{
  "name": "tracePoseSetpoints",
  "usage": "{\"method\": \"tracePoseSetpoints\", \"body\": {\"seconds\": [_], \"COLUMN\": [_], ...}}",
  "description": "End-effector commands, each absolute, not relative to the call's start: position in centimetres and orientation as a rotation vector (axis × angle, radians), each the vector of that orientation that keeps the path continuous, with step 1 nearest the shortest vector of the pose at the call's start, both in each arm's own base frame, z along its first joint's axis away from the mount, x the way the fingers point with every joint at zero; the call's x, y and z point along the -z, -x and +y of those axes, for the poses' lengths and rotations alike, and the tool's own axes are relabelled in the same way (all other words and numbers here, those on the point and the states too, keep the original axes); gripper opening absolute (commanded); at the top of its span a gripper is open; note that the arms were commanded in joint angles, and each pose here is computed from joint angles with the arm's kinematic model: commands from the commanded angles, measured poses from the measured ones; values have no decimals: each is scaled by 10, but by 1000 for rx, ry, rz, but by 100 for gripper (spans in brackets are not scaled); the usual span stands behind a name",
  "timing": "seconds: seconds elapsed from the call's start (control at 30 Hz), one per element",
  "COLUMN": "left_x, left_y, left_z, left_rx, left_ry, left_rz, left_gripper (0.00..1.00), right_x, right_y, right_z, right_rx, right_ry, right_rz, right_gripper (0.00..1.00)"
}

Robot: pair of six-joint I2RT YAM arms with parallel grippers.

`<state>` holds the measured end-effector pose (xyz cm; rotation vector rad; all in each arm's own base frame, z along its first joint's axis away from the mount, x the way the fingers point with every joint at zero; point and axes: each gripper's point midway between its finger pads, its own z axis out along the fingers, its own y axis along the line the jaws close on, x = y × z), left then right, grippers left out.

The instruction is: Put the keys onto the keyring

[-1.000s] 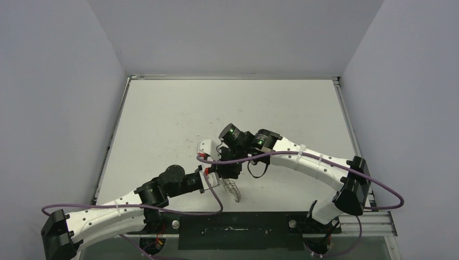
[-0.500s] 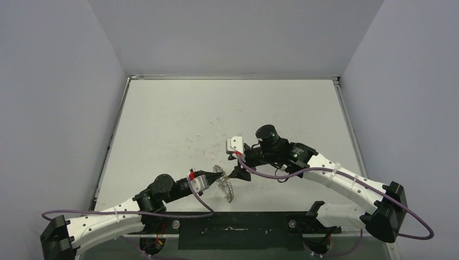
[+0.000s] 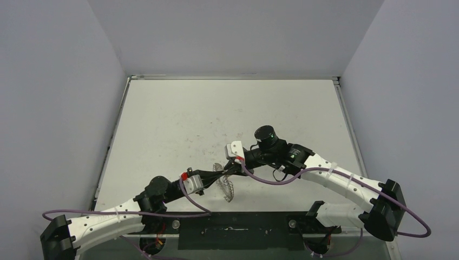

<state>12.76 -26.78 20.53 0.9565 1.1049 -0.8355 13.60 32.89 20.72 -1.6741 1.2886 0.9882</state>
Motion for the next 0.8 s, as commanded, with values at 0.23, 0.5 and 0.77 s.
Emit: {"method": "tracePoseSetpoints", "body": {"seconds": [0.23, 0.5, 0.77], "left_x": [-243, -241, -229], "left_y": [-122, -124, -128], "left_z": [-266, -263, -255], "left_rx": [881, 867, 811], "left_ry": [-881, -871, -905], "left_rz": [989, 1008, 1088], "left_gripper": [0, 0, 22], "right_x": [-224, -227, -223], "right_y": [-126, -127, -141], "right_z": [340, 338, 330], "right_rx": [-1063, -1053, -974], "right_ry": [1706, 1697, 1701], "right_rz": [1114, 1129, 1358], "right_gripper": [9, 0, 0]}}
